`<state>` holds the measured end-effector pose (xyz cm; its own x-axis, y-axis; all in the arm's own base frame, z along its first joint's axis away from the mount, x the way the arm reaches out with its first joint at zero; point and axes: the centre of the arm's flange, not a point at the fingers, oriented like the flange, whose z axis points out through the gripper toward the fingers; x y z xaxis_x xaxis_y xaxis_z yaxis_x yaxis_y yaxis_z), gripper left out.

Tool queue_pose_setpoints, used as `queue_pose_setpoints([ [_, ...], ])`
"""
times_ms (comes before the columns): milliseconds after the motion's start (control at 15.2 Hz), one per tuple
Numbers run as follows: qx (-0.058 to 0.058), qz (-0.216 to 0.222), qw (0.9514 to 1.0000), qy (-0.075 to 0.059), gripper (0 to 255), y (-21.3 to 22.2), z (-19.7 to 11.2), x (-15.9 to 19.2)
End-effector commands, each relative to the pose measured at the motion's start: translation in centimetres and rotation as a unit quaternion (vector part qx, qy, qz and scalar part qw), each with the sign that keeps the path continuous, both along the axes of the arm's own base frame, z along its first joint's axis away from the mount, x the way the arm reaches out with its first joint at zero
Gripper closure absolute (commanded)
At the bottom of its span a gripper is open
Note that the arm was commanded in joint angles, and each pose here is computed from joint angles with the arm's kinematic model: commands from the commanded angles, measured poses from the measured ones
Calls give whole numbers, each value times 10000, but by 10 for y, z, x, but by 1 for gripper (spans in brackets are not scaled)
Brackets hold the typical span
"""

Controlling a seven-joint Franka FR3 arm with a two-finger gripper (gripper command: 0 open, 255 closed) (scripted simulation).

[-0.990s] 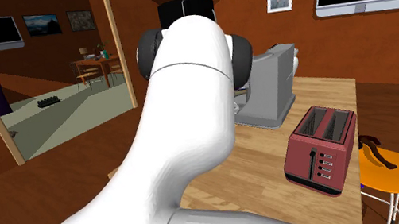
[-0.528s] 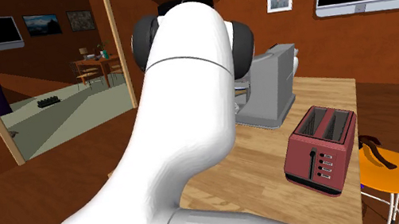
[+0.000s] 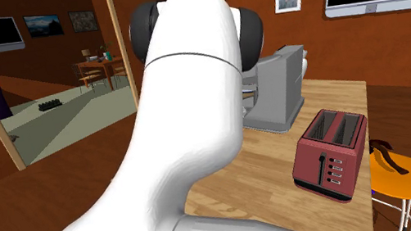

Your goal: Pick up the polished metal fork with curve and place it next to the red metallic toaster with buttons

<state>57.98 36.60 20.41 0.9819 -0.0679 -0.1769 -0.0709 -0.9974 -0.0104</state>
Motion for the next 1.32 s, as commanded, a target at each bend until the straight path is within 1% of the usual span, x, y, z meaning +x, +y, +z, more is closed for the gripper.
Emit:
queue_pose_setpoints([
  [0,0,0,10000,2,255,1,10,0],
  [1254,0,0,10000,2,255,1,111,0],
])
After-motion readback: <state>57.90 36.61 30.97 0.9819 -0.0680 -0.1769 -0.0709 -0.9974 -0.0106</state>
